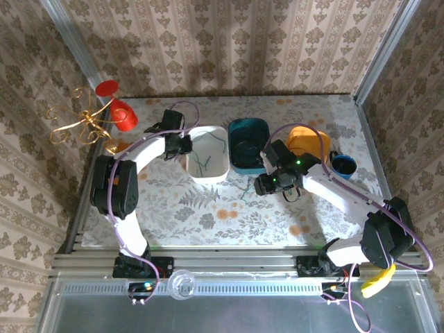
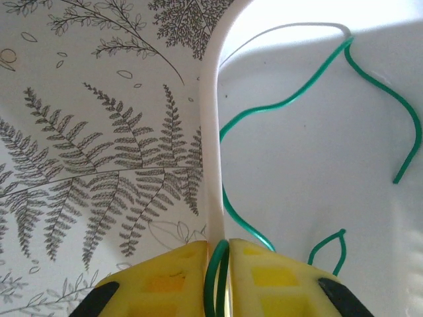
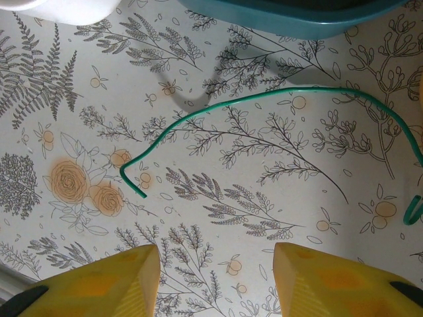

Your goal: Untangle the cables

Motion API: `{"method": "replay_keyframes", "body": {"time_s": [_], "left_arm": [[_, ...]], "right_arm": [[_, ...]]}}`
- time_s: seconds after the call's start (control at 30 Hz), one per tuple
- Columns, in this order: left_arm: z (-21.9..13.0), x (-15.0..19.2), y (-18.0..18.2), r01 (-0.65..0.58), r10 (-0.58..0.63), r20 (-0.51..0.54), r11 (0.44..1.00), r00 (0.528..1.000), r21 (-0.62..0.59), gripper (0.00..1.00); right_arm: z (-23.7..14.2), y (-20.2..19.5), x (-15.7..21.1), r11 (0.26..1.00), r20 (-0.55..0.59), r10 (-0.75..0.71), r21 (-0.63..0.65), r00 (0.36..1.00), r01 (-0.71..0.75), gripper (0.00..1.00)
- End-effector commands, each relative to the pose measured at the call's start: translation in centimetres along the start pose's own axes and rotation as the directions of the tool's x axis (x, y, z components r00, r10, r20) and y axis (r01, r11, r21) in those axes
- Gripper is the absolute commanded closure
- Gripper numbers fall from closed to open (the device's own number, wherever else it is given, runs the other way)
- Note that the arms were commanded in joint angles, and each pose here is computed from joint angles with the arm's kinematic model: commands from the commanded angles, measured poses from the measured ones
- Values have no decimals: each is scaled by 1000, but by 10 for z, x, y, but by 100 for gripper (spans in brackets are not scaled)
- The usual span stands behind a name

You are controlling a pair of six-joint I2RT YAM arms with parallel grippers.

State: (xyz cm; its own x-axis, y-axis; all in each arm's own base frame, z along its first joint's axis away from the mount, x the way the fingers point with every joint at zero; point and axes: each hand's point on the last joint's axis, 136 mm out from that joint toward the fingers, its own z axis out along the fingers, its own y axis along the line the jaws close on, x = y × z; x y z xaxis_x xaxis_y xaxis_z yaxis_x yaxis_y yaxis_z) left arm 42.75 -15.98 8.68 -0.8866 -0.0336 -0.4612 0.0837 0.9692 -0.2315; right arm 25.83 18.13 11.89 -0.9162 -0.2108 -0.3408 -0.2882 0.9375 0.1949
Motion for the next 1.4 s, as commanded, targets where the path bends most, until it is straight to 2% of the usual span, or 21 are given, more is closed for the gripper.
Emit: {"method": "replay_keyframes", "body": {"time_s": [0.0,0.2,0.4,0.6,0.8,0.83,0.87,0.9,0.93,0.97,1.03,1.07,1.17,1.27,1.37], "left_arm": [[-24,-14,-6,-55,56,44,998,997,-14,84],[-24,-18,-11,-67,68,45,998,997,-11,100],[-29,-20,-22,-117,117,43,993,992,-17,100],[-47,-26,-51,-252,254,85,967,964,-25,100],[-23,-16,-62,-257,257,28,966,966,23,100],[-20,-16,-61,-253,253,20,967,967,14,92],[-19,-17,-59,-248,248,19,969,969,0,75],[-20,-20,-56,-244,244,25,970,969,-18,55],[-23,-24,-54,-242,244,39,970,969,-34,41],[-28,-29,-54,-244,246,57,969,968,-45,34],[-42,-42,-56,-260,265,120,964,957,-61,26],[-49,-41,-70,-294,299,144,954,943,-54,23],[-73,-47,-92,-391,389,216,920,895,-38,19],[-90,-18,-130,-595,570,233,802,788,51,19],[-96,50,-166,-724,704,185,635,686,269,19]], "right_arm": [[1,-2,6,1000,-12,-2,6,1000,2,50],[1,-2,6,1000,-9,-1,6,1000,1,51],[1,-3,8,1000,-9,1,10,1000,-1,50],[1,-2,8,1000,-11,0,6,1000,0,50],[-1,0,3,1000,0,-2,0,1000,2,50],[-1,0,3,1000,0,-3,-1,1000,3,50],[-1,1,4,1000,-2,-5,-5,1000,5,50],[0,2,5,1000,-6,-5,-8,1000,5,49],[1,2,6,1000,-9,-9,-8,1000,9,49],[1,4,6,1000,-13,-16,-10,1000,16,48],[4,6,7,999,-19,-34,-6,999,33,47],[3,7,6,999,-17,-43,-5,999,43,47],[13,7,6,998,-47,-56,20,997,57,46],[7,-5,-4,998,5,-8,64,1000,7,47],[-8,-27,-16,989,88,141,38,986,-144,46]]}}
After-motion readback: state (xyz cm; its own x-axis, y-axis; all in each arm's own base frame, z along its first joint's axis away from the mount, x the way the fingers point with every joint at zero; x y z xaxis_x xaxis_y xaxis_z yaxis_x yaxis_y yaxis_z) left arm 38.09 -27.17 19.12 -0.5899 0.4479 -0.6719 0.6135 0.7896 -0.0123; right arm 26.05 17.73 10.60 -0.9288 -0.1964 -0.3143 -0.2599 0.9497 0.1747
